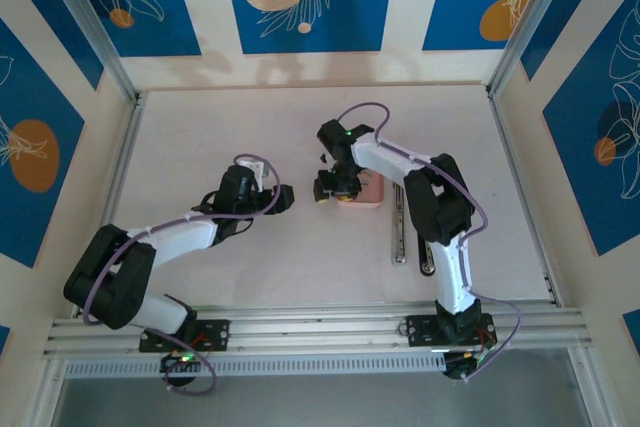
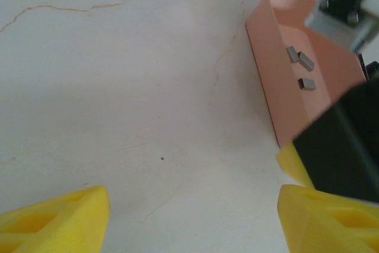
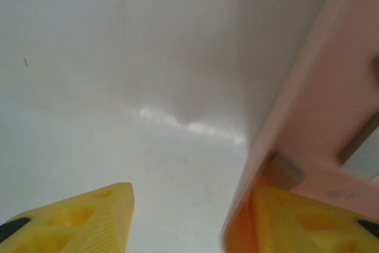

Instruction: Load the staples into the stapler

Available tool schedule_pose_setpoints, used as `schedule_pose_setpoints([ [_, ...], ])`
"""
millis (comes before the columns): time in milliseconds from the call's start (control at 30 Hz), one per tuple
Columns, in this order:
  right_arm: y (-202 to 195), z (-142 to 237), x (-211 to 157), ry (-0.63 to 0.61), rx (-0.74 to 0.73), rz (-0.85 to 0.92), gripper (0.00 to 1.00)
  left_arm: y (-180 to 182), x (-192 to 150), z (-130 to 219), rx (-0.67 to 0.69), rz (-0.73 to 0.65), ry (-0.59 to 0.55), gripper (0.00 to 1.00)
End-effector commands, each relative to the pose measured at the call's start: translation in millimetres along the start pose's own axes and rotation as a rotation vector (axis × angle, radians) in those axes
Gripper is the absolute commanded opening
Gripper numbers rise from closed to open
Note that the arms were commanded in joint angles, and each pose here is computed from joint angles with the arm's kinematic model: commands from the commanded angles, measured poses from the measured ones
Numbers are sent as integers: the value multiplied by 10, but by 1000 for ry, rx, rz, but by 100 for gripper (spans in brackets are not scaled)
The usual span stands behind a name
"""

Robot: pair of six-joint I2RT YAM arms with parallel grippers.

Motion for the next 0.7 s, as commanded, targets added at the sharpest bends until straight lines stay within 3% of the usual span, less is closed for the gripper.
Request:
schedule_pose_setpoints([
  [0,186,185,-304,18,38,10,54,-8,108,52,2,-22,-31,74],
  [367,630,246,-1268,57,66,46,54,-18,-37,277,-32,36,-44,74],
  [500,667,429,-1329,24,82,66,54,17,-115,386,-27,37,-56,74],
  [667,489,684,-1099,-40,68,77,56,64,-157,475,-4,38,-64,74],
])
Point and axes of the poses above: each hand's point on the last joint's axis, 136 mm out from that joint toward the fingers, its own z axis back along the fingers, its own y axis along the line the jaws close on, x = y × z, the point moved 2 cm from there along z, back along the fingers, and after that the axes turned 3 degrees about -z, right-handed, at the moved point
